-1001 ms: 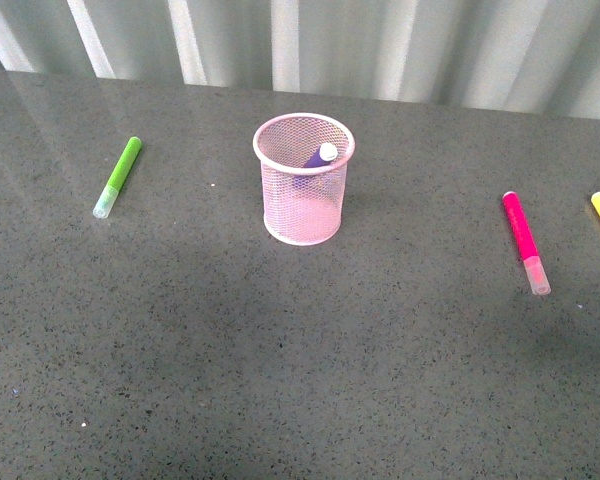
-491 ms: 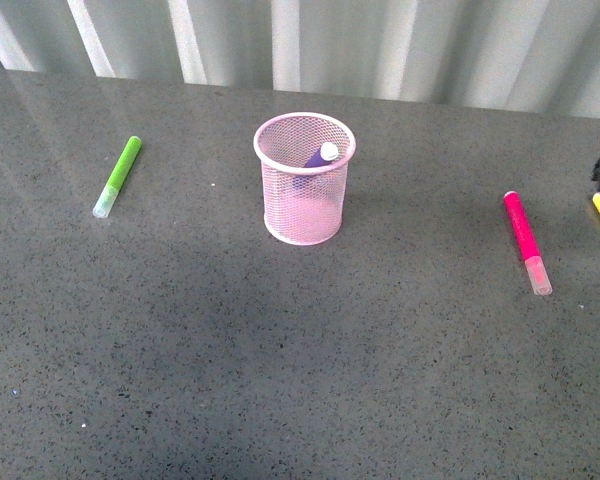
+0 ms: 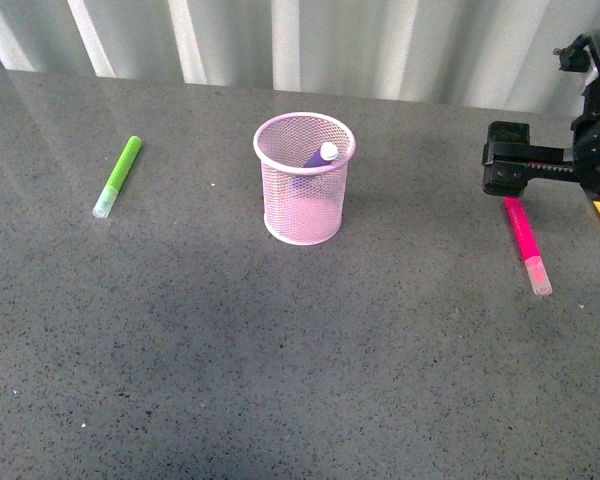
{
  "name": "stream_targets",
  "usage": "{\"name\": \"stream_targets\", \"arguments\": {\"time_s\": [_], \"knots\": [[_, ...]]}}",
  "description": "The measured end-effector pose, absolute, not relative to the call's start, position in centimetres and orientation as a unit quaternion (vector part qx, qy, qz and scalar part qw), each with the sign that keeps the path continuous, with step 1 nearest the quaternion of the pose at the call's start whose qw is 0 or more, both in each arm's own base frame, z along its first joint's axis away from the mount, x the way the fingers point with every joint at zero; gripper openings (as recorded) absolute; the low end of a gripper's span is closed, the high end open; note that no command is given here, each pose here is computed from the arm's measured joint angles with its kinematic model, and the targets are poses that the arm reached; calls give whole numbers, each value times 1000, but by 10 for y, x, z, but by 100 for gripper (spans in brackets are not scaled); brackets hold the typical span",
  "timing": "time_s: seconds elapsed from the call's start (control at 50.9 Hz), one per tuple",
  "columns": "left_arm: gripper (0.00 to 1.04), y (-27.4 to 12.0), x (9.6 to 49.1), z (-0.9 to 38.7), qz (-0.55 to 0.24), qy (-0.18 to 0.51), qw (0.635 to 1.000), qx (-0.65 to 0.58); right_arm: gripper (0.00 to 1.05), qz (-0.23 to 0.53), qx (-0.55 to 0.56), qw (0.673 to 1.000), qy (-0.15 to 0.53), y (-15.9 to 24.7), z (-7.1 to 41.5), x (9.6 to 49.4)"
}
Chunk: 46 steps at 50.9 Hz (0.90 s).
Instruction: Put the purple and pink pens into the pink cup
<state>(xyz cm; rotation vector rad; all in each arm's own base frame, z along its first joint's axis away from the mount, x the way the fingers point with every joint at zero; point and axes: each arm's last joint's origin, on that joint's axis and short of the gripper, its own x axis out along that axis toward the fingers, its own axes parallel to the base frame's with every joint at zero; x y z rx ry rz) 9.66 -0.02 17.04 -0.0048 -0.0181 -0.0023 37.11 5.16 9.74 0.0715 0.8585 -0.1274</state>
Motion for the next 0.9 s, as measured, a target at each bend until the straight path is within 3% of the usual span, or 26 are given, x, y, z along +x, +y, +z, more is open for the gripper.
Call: {"name": "stream_targets", "arguments": {"time_s": [0.903], "knots": [[98, 0, 97, 170, -1, -9, 1000, -2, 98, -53, 37, 893, 444, 57, 54, 408]]}}
